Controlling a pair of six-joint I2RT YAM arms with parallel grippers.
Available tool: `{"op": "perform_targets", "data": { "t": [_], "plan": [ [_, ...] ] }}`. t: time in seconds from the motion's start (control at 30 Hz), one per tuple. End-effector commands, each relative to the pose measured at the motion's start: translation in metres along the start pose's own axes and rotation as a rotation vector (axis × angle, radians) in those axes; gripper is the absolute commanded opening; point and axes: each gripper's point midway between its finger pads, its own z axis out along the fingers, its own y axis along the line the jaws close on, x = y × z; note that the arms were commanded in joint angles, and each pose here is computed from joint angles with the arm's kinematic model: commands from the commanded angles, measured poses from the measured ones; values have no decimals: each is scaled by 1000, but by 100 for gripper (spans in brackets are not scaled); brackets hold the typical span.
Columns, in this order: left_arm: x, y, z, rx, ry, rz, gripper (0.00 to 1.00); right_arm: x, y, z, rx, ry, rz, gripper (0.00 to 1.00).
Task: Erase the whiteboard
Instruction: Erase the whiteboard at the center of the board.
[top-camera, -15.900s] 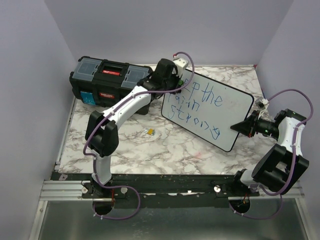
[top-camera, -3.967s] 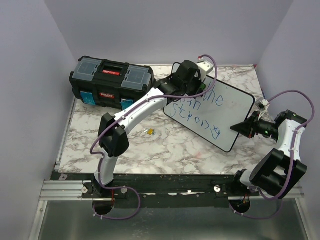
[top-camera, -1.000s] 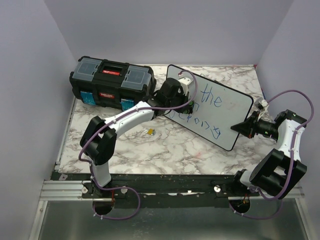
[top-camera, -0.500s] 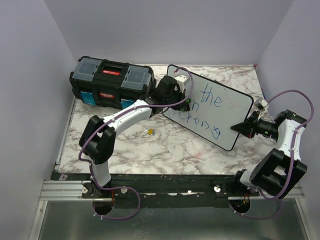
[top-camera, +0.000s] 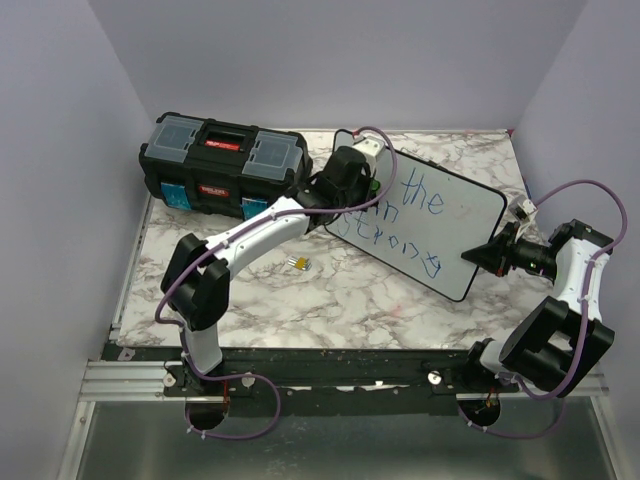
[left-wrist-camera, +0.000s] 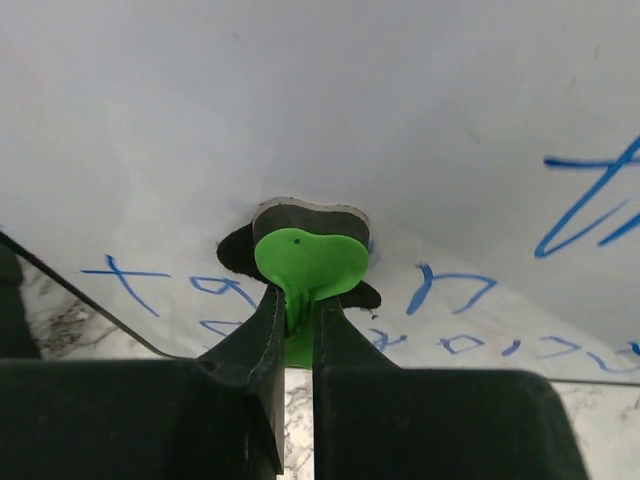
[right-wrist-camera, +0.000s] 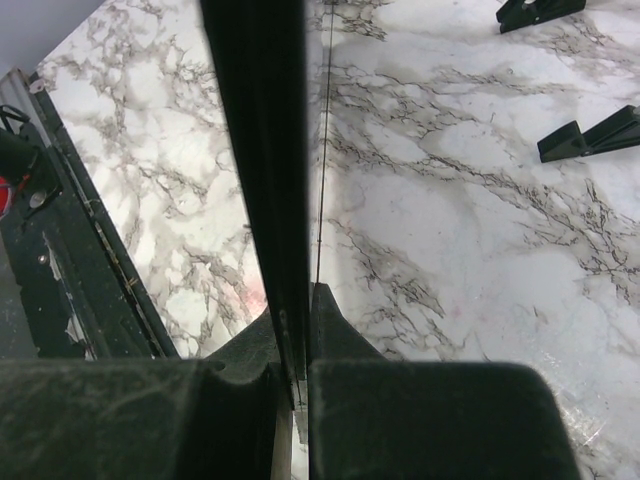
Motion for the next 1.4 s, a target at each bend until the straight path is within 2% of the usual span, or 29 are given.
{"op": "perform_targets", "data": {
  "t": [0.0,0.6,1.0,1.37],
  "plan": [
    [-38,20,-2,-128,-93,0,0,-4,5,5,-29,-35,-2,1],
    [20,-29,2,-32,34,62,0,-3,4,5,-31,-35,2,1],
    [7,27,2,-133,21,22,0,-3,4,5,-31,-35,3,1],
    [13,-35,1,4,26,41,0,-4,5,5,-30,-35,-1,1]
  ]
}}
